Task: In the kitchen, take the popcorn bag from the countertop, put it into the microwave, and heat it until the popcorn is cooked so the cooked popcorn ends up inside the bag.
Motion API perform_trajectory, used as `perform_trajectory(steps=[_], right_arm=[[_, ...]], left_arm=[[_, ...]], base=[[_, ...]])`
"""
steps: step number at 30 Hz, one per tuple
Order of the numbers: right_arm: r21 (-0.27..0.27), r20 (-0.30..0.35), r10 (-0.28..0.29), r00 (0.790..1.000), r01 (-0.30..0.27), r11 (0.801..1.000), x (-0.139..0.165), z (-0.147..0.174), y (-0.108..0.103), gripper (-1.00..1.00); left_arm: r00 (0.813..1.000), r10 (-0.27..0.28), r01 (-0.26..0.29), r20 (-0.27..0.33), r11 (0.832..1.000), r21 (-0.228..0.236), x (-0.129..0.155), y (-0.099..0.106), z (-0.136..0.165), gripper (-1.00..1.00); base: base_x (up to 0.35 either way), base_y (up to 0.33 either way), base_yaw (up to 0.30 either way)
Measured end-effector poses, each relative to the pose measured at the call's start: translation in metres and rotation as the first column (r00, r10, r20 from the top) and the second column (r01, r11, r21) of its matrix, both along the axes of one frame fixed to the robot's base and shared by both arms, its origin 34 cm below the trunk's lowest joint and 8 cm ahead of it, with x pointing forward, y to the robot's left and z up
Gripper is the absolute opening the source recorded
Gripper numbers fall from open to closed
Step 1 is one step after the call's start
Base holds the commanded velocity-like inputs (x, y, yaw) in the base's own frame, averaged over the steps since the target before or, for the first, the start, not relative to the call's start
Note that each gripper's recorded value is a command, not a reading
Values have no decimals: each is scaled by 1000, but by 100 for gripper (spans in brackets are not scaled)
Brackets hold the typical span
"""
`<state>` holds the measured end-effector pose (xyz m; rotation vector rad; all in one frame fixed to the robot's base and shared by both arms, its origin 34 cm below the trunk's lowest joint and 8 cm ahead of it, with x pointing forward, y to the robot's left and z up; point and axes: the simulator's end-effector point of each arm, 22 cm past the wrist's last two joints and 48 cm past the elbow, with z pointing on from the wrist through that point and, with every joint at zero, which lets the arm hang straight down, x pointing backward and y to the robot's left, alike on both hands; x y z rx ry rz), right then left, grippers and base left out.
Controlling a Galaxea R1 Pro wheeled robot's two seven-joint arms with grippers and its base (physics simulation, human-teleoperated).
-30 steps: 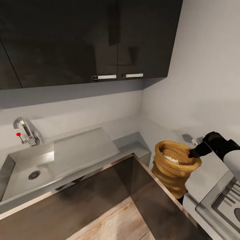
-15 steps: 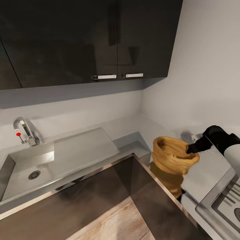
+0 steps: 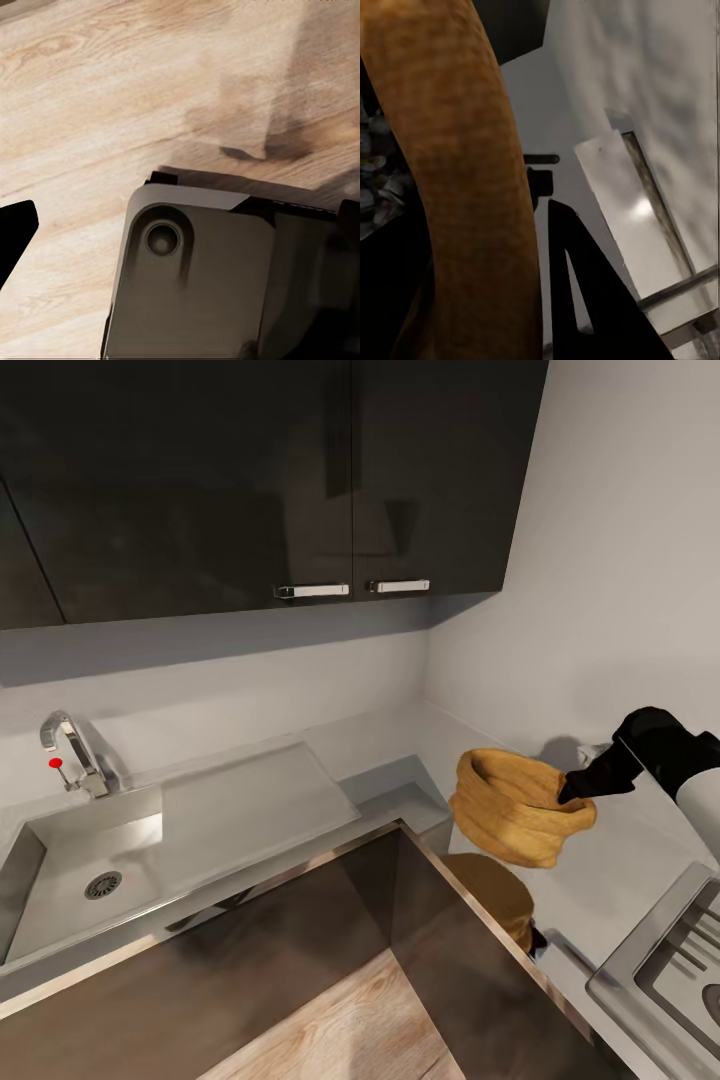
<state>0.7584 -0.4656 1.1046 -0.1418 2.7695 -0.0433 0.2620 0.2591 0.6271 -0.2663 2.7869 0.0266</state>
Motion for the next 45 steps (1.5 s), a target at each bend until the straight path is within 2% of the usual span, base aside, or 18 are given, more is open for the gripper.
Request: perform_trajectory(steps=[7, 11, 23, 25, 26, 29, 31, 34, 39, 43, 45], right_arm=[[-5, 2, -9, 1000, 9, 1000, 1, 3, -2, -100], [-24, 31, -8, 1000, 8, 1000, 9, 17, -4, -100], [-117, 74, -50, 996, 58, 991, 16, 35, -30, -100], [-173, 103, -78, 992, 95, 980, 21, 49, -45, -100], [-180, 118, -95, 988, 116, 977, 23, 54, -50, -100], [-154, 189, -195, 962, 225, 962, 27, 68, -69, -100], [-164, 217, -248, 944, 286, 944, 26, 74, -84, -100], [-166, 214, -274, 938, 312, 936, 23, 71, -89, -100], [-156, 202, -286, 937, 319, 935, 21, 65, -90, -100], [-93, 207, -315, 926, 339, 936, 21, 62, -86, -100], [-79, 183, -330, 926, 348, 934, 17, 53, -87, -100]], left_arm=[[1000, 2, -2, -2, 1000, 0, -1, 0, 0, 100], [1000, 2, -2, -3, 1000, 0, -2, 0, 0, 100], [1000, 0, 0, -3, 1000, 0, -3, 0, 0, 100], [1000, 0, 0, -3, 1000, 0, -3, 0, 0, 100], [1000, 0, 0, -4, 1000, 0, -3, 0, 0, 100], [1000, 0, 0, -3, 1000, 0, -3, 0, 0, 100], [1000, 0, 0, -3, 1000, 0, -3, 0, 0, 100], [1000, 0, 0, -3, 1000, 0, -3, 0, 0, 100], [1000, 0, 0, -3, 1000, 0, -3, 0, 0, 100], [1000, 1, -1, -2, 1000, 0, -2, 0, 0, 100], [1000, 1, -1, -4, 1000, 0, -3, 0, 0, 100]], base=[[-194, 125, 0], [-274, 184, 0], [-65, 44, 0], [0, 0, 0], [0, 0, 0], [0, 0, 0], [0, 0, 0], [0, 0, 0], [0, 0, 0], [0, 0, 0], [0, 0, 0]])
